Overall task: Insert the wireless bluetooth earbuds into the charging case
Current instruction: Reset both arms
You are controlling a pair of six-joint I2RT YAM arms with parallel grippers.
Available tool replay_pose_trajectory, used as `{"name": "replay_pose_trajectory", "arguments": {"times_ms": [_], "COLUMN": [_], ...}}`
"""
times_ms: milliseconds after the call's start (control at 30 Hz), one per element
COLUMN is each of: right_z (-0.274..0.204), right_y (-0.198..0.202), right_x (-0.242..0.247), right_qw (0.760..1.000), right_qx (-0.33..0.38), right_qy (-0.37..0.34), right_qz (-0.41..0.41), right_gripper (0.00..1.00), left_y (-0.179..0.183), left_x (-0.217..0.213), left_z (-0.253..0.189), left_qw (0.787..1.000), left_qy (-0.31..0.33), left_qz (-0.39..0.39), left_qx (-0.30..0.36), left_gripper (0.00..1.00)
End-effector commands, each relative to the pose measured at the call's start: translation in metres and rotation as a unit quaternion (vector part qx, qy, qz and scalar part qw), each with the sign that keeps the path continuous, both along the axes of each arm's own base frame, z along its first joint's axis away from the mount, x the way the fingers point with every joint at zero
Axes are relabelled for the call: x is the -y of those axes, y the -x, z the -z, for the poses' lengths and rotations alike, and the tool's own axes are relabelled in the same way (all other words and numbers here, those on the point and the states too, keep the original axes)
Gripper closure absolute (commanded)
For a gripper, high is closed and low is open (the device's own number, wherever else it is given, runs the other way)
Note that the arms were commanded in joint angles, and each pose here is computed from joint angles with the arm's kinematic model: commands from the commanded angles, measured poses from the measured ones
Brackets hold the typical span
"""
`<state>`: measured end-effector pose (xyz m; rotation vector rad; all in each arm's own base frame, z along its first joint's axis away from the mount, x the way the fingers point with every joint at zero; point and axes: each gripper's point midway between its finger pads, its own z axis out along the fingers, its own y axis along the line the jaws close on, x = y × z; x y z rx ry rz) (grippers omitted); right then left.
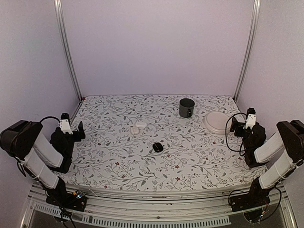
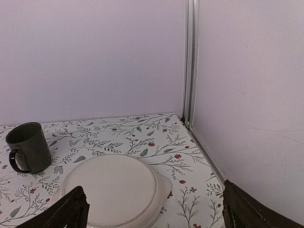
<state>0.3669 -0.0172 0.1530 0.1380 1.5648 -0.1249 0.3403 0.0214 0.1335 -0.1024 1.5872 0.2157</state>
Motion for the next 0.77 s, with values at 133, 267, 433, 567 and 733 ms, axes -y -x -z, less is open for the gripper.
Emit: {"name": "replay_pose_trajectory", "arguments": {"times_ms": [133,267,433,567,733], "right_z": [-0.0082,-0.0087,-0.0077,-0.0076,-0.0077], "right_y": [-0.0033,-0.0036,-0.0041,-0.0048,-0.0039], "right_x": [0.0008,0.0008,0.0003,0.0003,0.0006], "right_qw": [1.000,1.000,1.000,1.000,1.000], "right_qx": [0.015,0.016,0.014,0.013,0.014], "right_qy": [0.001,0.001,0.001,0.001,0.001], "right_qz": [0.000,0.000,-0.001,-0.002,-0.001], "right_gripper": [0.01,0.01,0.01,0.01,0.01], "left_y": [-0.0337,-0.0352,-0.0349,-0.0348,-0.0348], "left_x": [-0.0032,-0.0032,-0.0030,-0.0030,-0.0032], "left_z": [-0.0256,-0.0260,-0.0259,-0.0258,-0.0258], "left_qw": [1.000,1.000,1.000,1.000,1.000], "left_qy": [0.001,0.001,0.003,0.003,0.003], "left_qz": [-0.005,-0.005,-0.005,-0.005,-0.005], "left_qx": [0.021,0.020,0.020,0.020,0.020], "left_gripper": [0.04,0.04,0.04,0.04,0.04]}}
